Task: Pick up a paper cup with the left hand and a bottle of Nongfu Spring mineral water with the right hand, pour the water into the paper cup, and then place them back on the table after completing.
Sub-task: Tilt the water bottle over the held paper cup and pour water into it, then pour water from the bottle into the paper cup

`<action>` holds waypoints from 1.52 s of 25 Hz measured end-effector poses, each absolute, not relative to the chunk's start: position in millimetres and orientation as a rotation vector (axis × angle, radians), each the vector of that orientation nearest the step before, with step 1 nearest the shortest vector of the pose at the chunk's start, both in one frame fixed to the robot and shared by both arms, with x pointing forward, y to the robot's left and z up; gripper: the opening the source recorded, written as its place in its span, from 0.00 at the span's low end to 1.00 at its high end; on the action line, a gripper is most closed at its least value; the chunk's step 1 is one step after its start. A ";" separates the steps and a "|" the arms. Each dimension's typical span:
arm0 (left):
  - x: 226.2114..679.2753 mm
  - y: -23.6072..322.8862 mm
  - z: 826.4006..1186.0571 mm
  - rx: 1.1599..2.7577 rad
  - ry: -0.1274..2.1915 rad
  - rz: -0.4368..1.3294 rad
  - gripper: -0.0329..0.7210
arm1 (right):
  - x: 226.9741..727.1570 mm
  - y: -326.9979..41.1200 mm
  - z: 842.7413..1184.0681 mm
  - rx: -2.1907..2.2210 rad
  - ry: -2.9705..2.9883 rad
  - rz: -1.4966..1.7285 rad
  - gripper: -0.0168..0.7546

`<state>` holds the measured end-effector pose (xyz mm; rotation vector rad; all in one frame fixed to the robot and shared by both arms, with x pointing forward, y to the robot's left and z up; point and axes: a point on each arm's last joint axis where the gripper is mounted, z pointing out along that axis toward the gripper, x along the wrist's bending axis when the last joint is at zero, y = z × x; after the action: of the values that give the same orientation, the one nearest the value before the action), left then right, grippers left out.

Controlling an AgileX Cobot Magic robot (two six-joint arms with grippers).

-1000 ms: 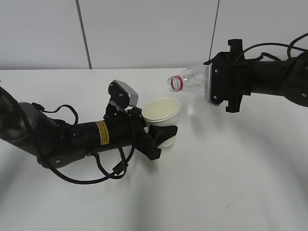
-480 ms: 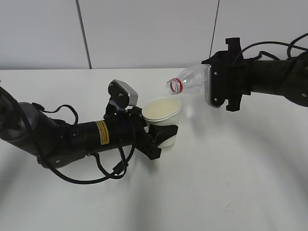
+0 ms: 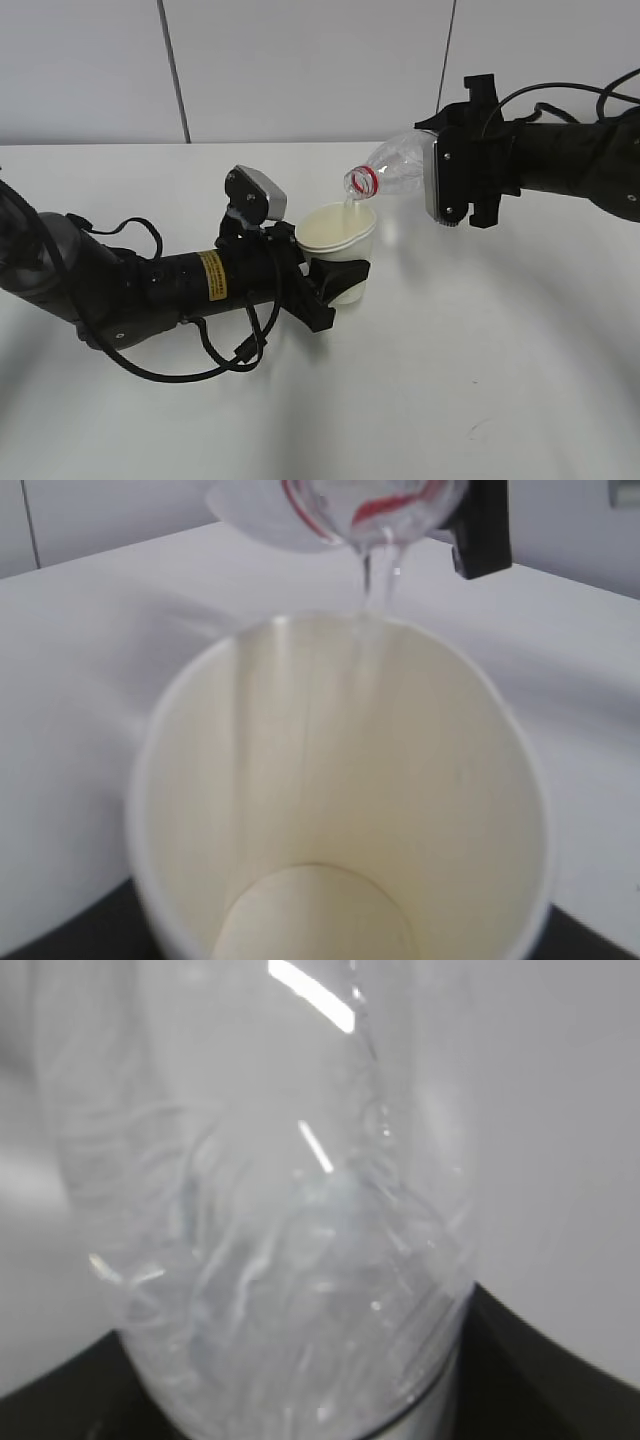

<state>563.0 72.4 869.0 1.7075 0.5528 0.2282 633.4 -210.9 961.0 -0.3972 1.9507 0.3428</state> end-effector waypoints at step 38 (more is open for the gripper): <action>560.7 71.3 868.8 1.721 0.519 0.215 0.54 | 634.5 -211.2 962.9 -0.447 1.912 0.298 0.61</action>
<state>560.7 71.3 868.8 1.7206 0.5194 0.2152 634.5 -211.2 962.9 -0.4471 1.9123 0.2978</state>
